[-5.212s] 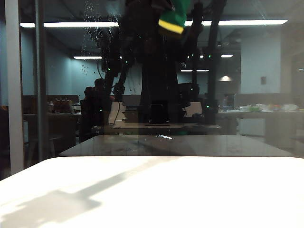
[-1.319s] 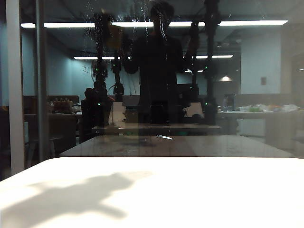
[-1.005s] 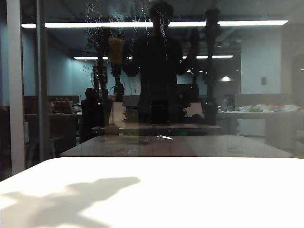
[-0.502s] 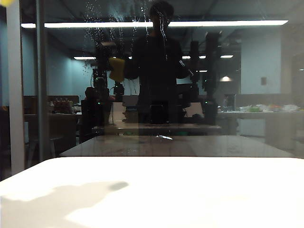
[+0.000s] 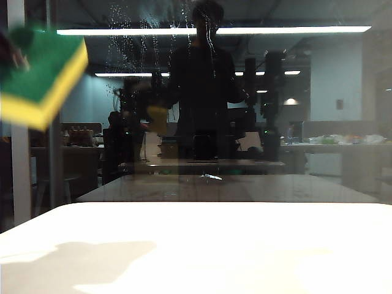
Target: Reach upward to find where there is water on the glass, pick up the sponge from the table, dry the water, and finally place the sponge back on the table.
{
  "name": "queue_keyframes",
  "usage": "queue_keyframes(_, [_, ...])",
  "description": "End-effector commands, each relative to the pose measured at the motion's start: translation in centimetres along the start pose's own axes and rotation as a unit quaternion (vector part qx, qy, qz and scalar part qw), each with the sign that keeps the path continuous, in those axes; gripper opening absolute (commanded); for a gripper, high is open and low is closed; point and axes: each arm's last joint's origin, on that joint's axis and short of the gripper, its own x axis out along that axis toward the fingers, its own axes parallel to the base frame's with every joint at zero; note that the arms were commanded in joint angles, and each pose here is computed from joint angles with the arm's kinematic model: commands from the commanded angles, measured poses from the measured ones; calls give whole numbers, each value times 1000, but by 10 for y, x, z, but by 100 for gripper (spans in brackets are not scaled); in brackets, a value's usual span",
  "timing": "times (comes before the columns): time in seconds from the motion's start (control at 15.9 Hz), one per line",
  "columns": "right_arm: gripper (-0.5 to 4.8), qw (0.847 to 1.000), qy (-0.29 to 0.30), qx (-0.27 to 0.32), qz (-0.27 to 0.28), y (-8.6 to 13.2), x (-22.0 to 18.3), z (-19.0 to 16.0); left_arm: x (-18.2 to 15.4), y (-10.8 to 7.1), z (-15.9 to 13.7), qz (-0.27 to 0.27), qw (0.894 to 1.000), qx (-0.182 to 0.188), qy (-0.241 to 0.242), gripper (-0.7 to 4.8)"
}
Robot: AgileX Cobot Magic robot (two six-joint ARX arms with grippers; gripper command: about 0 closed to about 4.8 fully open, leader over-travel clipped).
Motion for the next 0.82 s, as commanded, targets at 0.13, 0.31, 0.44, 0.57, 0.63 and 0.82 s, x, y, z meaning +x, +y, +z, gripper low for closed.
queue_keyframes(0.13, [-5,1000,-8,2,-1,0,6,-7,24,14,-29,-21,998,-52,-29,-6])
queue_keyframes(0.31, [-5,1000,-2,3,-1,0,15,-19,32,21,-48,-16,995,-95,-22,-6])
queue_keyframes(0.44, [-5,1000,-2,4,0,0,21,-27,35,24,-55,-3,995,-103,-14,-6])
queue_keyframes(0.57, [-5,1000,2,4,-1,0,25,-35,36,25,-58,11,993,-120,-12,-6])
queue_keyframes(0.63, [-5,1000,6,4,-1,0,27,-37,37,26,-58,20,992,-125,-12,-6])
queue_keyframes(0.82, [-5,1000,7,4,-1,0,31,-37,44,30,-59,35,990,-134,-1,-6])
